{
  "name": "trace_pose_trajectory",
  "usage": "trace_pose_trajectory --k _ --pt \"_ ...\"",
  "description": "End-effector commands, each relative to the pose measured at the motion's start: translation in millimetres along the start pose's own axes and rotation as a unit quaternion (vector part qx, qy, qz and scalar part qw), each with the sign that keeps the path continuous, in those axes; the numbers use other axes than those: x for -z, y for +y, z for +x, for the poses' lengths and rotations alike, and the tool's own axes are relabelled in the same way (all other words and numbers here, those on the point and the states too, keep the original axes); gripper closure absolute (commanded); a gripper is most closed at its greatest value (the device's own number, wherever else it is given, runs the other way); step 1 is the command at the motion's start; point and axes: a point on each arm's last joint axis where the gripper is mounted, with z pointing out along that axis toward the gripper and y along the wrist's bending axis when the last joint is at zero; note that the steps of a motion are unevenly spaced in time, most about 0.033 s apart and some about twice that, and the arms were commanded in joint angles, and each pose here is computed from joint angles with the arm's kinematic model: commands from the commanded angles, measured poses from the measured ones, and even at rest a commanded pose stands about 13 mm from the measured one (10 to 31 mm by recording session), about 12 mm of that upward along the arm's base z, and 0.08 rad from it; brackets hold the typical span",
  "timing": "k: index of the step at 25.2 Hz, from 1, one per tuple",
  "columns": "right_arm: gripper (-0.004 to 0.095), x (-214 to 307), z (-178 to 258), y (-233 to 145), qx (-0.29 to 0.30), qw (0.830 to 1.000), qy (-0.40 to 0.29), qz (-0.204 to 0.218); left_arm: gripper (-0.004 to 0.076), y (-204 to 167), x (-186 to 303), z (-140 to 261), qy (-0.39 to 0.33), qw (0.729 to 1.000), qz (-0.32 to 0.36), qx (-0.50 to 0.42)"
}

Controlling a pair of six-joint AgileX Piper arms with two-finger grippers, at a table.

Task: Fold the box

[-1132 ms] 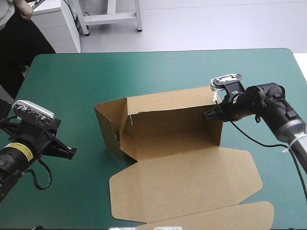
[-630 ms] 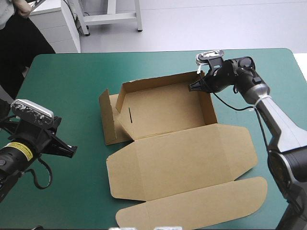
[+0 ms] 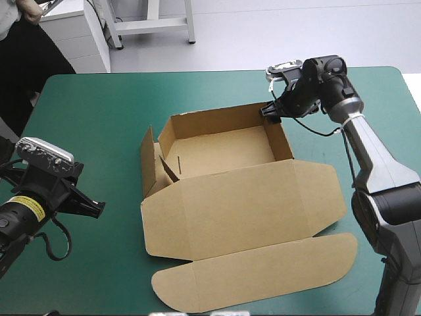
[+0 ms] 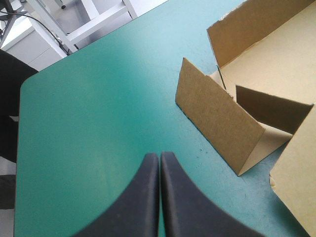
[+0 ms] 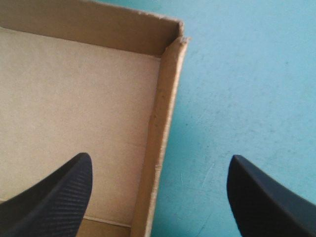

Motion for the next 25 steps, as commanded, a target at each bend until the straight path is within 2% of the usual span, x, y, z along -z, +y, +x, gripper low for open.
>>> trace_pose_trajectory --k 1,5,12,16,21,25 --pt "0.0171 68 -2 -2 -0.001 0.998 -0.067 0.012 0.0731 4 6 -10 -0.041 0.999 -0.011 -0.001" --pt "0.0171 113 5 6 -0.001 0.993 -0.116 -0.003 0.0731 4 6 -10 -0.041 0.999 -0.011 0.0" --pt "0.0171 129 9 8 0.003 0.991 -0.133 -0.004 0.0731 4 6 -10 -0.04 0.999 -0.01 0.001" --pt "0.0171 111 5 6 0.001 0.993 -0.114 -0.006 0.0731 4 6 -10 -0.04 0.999 -0.009 0.003" --pt "0.0171 39 -5 0 -0.012 0.999 -0.043 -0.025 0.0731 4 6 -10 -0.041 0.999 -0.01 0.012" --pt "0.0171 5 -6 -2 -0.024 0.999 -0.008 -0.034 0.0731 4 6 -10 -0.041 0.999 -0.01 0.012"
